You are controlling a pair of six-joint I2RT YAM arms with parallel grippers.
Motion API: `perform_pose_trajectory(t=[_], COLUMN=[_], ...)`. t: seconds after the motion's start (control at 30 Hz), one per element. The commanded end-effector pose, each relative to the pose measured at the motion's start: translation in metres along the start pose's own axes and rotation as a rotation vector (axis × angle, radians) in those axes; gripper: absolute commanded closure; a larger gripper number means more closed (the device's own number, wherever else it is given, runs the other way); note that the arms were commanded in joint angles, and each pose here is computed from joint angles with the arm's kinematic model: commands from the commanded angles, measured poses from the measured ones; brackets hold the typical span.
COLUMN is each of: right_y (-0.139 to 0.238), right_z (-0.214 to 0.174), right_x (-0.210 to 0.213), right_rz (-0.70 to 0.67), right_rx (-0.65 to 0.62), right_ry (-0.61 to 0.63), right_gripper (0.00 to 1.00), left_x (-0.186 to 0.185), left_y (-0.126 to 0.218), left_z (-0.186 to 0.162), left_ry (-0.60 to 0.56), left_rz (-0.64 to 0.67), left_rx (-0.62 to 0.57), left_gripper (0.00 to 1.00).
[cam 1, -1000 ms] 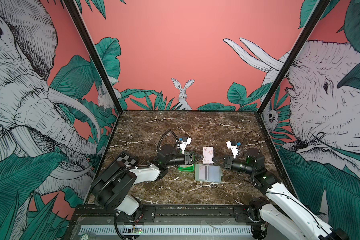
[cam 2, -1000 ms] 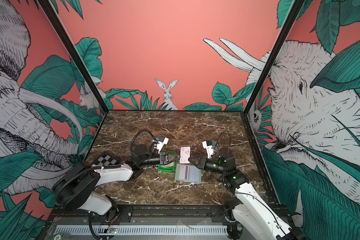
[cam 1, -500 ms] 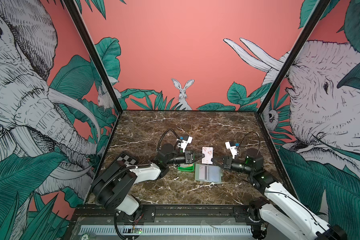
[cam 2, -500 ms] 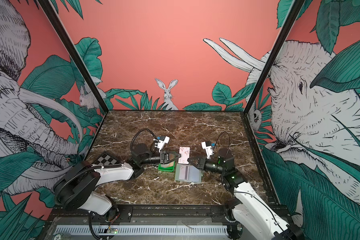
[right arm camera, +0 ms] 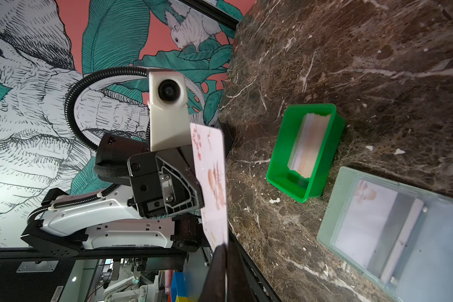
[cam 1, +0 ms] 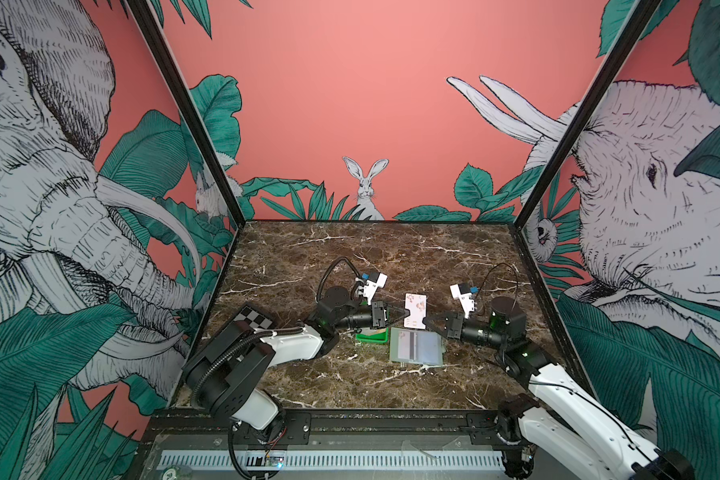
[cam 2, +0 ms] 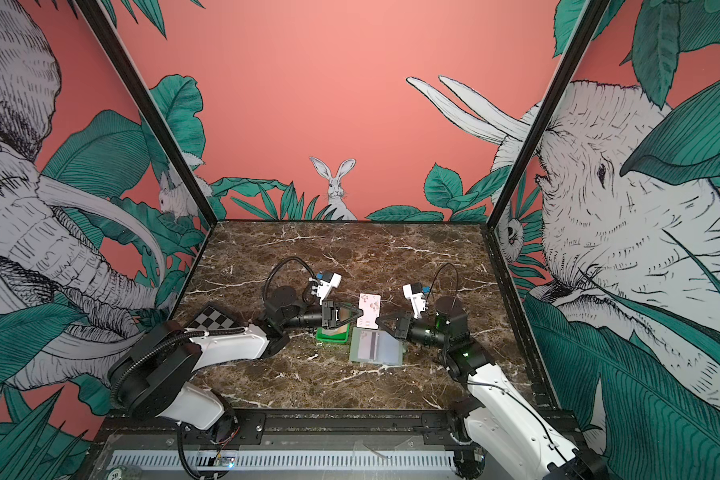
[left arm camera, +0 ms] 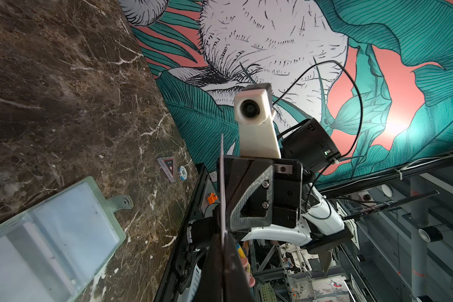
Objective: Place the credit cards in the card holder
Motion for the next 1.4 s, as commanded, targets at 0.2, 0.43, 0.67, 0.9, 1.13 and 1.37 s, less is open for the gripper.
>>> perform_pose_trajectory(t=[0.2,0.43,0.67,0.9,1.13,1.37], right_y=[0.020,0.039,0.045,0.037,0.023,0.012], right_z=[-0.020,-0.049,-0.067,-0.073,-0.071,-0.070], right_x=[-0.036,-0.076,-0.099,-0.110,-0.123,-0.134], right_rz=[-0.350,-0.664,-0.790,-0.792,-0.778,-0.767], right_rx=[0.042,0.187,0.266,0.308,0.303,0.314], right_ry=[-0.005,-0.064,-0.119,-0.144,-0.159,-0.171], right_gripper=[0.84,0.84,0.83,0.83,0.82,0.83], left_x=[0.016,0.030,0.042,0.051,0.056,0.060], left_y=[0.008,0.019,0.023,0.019,0.012,0.004], left_z=[-0.003,-0.005,-0.010,-0.012,-0.015,-0.017], left_ry=[-0.026,-0.043,-0.028,-0.017,-0.020,-0.014], left_rz=[0.114,0.228,0.287,0.304,0.348,0.358], left_rx=[-0.066,-0.144,-0.181,-0.184,-0.151,-0.140], left_gripper=[1.00,1.00,1.00,1.00,1.00,1.00])
Point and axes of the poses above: each gripper's point midway between its finger pads, its own y axis back along the fingers, its own x axis along the line the jaws close on, z = x × y, the point moved 6 cm from there along y, back along the fingers, and after that the axes turned 9 degrees about y, right-handed, at the moved point
